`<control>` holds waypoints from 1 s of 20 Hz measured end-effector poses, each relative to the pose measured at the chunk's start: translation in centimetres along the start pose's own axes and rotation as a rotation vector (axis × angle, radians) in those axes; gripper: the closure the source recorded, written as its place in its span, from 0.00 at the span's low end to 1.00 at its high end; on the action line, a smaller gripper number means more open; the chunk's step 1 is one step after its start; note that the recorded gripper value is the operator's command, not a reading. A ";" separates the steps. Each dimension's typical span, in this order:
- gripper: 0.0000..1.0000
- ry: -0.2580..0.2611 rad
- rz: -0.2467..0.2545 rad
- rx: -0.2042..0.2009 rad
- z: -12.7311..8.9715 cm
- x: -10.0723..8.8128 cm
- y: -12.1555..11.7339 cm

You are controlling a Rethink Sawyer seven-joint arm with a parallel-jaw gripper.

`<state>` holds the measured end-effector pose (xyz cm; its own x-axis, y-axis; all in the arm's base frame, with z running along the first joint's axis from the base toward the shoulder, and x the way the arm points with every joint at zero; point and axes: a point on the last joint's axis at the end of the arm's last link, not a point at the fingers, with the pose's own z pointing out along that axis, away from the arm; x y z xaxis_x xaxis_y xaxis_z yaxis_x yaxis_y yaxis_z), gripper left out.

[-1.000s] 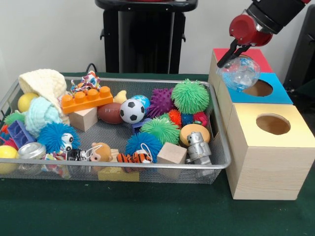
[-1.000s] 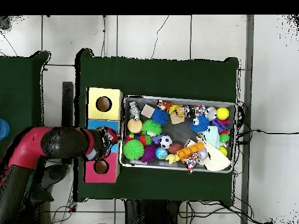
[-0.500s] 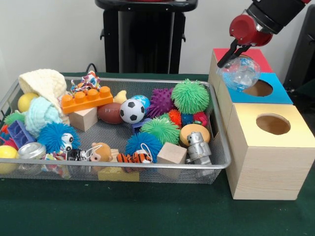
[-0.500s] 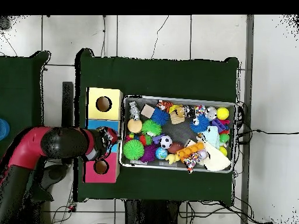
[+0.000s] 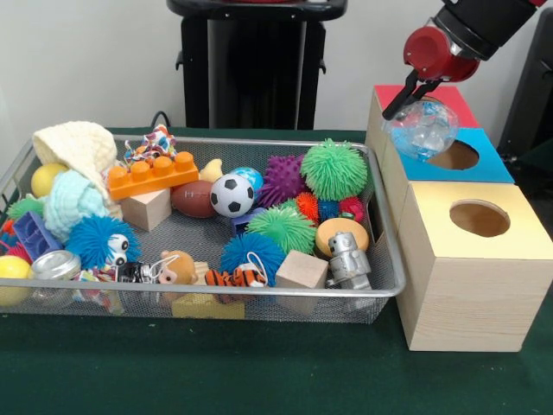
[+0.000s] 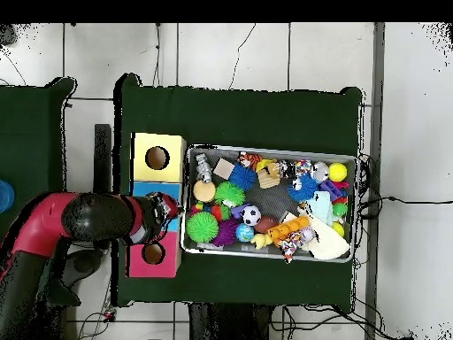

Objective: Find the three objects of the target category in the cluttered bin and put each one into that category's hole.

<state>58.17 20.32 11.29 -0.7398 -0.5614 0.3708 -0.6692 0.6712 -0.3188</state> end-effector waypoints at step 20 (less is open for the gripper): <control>1.00 -0.088 -0.014 -0.047 -1.1 -2.5 1.3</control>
<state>59.27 23.12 10.91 -0.7349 -0.6099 0.2966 -0.6772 0.6836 -0.2722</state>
